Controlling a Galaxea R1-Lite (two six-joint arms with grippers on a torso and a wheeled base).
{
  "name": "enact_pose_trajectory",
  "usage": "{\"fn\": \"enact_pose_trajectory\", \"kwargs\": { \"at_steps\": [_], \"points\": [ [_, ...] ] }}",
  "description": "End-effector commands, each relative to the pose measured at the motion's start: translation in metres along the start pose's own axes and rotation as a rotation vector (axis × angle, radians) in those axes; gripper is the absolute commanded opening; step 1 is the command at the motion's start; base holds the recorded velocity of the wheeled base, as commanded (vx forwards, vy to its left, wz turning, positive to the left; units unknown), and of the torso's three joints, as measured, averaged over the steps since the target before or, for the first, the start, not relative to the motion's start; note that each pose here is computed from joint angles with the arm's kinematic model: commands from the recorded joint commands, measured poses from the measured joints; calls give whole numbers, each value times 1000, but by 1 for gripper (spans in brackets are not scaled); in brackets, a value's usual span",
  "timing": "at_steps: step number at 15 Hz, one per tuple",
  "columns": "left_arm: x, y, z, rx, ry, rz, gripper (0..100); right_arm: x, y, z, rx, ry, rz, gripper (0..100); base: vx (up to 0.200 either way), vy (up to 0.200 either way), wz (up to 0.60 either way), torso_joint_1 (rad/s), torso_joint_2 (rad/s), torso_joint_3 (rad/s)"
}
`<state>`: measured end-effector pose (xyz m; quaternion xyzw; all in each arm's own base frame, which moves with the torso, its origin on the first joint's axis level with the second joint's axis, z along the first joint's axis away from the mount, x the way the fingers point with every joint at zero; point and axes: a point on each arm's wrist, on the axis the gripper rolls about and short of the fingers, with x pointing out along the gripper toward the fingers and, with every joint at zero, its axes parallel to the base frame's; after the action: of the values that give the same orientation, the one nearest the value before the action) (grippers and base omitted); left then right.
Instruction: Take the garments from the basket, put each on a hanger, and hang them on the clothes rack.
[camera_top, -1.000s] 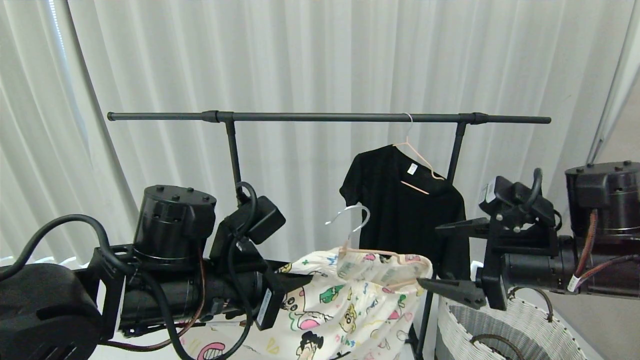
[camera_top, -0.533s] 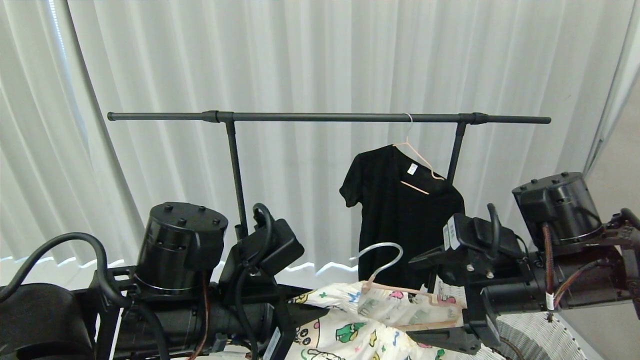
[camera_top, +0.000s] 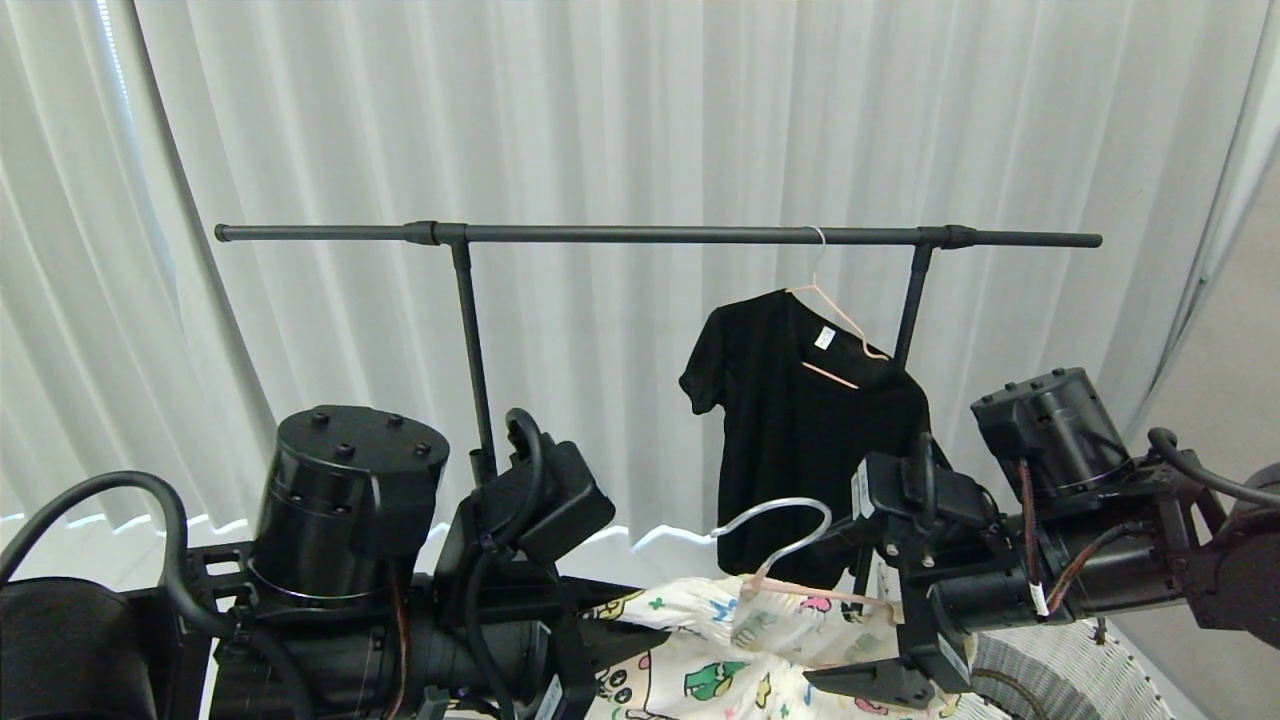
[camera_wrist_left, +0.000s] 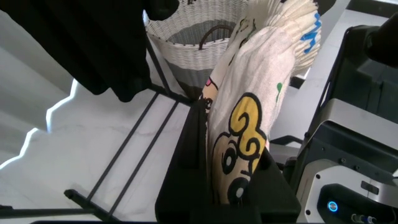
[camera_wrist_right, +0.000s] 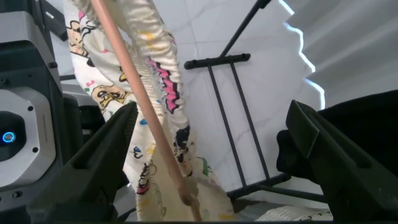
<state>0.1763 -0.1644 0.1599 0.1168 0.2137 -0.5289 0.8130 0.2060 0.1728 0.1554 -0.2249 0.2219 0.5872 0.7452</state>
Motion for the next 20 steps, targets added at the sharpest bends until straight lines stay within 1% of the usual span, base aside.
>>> {"fn": "enact_pose_trajectory", "kwargs": {
  "at_steps": [1, 2, 5, 7, 9, 10, 16, 19, 20],
  "points": [
    [-1, 0, 0, 1, -3, 1, 0, 3, -1, -1, 3, 6, 3, 100, 0, 0, 0, 0, 0, 0],
    [0, 0, 0, 1, -1, 0, 0, 3, -2, 0, 1, 3, 1, 100, 0, 0, 0, 0, 0, 0],
    [3, 1, -1, -2, 9, 3, 0, 4, 2, 15, -38, -30, 9, 100, 0, 0, 0, 0, 0, 0],
    [7, 1, 0, 1, 13, 0, 0, 8, 5, 22, -38, 17, 4, 100, 0, 0, 0, 0, 0, 0],
    [7, 0, 1, 2, 13, 3, 0, 10, 5, 23, -36, 27, 7, 100, 0, 0, 0, 0, 0, 0],
    [7, 0, 2, 3, 11, 5, 0, 10, 6, 22, -36, 28, 8, 0, 0, 0, 0, 0, 0, 0],
    [6, 0, 2, 5, 5, 6, 0, 10, 4, 24, -39, 26, -17, 0, 0, 0, 0, 0, 0, 0],
    [6, 0, 3, 8, 7, 24, 0, 9, 2, 29, -68, -20, -41, 0, 0, 0, 0, 0, 0, 0],
    [7, 1, 2, 5, 13, 43, 100, 7, 1, 32, -81, -41, -52, 0, 0, 0, 0, 0, 0, 0]
  ]
}}
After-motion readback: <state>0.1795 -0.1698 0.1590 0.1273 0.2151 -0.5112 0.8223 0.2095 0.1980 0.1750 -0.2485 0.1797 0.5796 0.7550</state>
